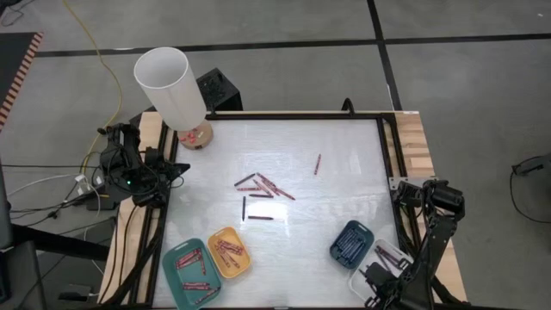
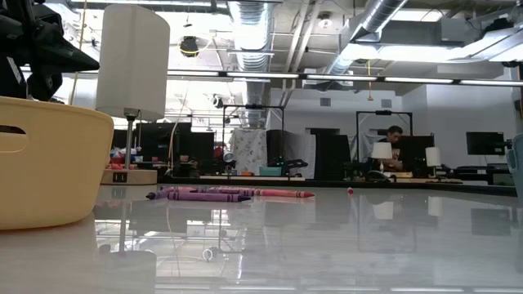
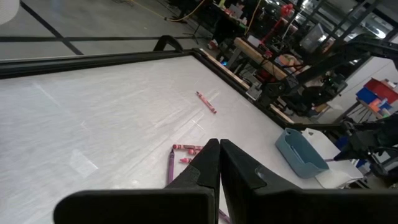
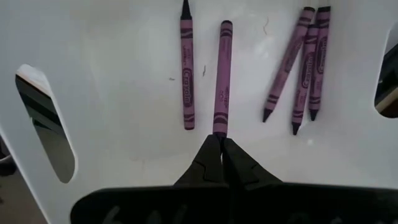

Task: Sort crayons
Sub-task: Put the purple crayon into the white bin, then put the red crayon into the blue bin

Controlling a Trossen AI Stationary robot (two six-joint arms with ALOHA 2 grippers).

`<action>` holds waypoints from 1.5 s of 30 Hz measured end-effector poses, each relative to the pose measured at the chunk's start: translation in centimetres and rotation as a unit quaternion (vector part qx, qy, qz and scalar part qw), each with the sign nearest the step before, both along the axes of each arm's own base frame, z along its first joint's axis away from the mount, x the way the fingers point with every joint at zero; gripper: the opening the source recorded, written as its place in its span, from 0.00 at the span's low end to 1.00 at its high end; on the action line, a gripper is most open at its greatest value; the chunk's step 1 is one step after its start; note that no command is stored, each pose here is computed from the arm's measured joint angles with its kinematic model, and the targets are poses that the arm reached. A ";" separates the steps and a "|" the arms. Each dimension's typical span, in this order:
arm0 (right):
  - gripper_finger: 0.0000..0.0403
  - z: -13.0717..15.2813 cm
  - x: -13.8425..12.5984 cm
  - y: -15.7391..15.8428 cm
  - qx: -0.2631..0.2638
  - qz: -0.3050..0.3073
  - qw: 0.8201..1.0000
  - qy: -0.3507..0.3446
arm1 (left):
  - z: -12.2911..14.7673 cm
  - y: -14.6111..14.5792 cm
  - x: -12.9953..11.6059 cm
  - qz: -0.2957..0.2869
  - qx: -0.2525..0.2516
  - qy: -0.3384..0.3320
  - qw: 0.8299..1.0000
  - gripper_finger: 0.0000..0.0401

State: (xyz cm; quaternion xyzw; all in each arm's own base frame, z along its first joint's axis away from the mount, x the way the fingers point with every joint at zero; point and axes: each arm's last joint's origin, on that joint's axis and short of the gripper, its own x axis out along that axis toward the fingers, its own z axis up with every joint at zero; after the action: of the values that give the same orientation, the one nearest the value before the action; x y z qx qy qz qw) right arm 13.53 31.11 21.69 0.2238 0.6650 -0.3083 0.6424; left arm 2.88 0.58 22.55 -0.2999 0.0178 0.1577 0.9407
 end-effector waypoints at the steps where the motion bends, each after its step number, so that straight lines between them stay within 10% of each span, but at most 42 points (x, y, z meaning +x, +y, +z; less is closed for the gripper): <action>1: 0.00 0.0 0.0 0.0 0.000 0.000 1.000 0.000 | 0.0 0.0 0.0 0.000 0.000 0.000 1.000 0.00; 28: 0.27 0.1 0.3 -0.5 -0.007 0.006 1.000 0.018 | 0.0 0.0 0.0 0.000 0.000 0.000 1.000 0.00; 45: 0.27 4.7 9.6 -9.6 -0.093 0.098 0.982 -0.136 | 0.0 0.0 0.0 0.000 0.000 0.000 1.000 0.00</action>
State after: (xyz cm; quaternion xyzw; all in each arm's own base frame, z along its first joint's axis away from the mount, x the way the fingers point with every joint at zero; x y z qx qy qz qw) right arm 23.14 21.48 26.37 0.1364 0.5589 -0.2713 0.7717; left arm 2.88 0.58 22.55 -0.3000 0.0179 0.1576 0.9407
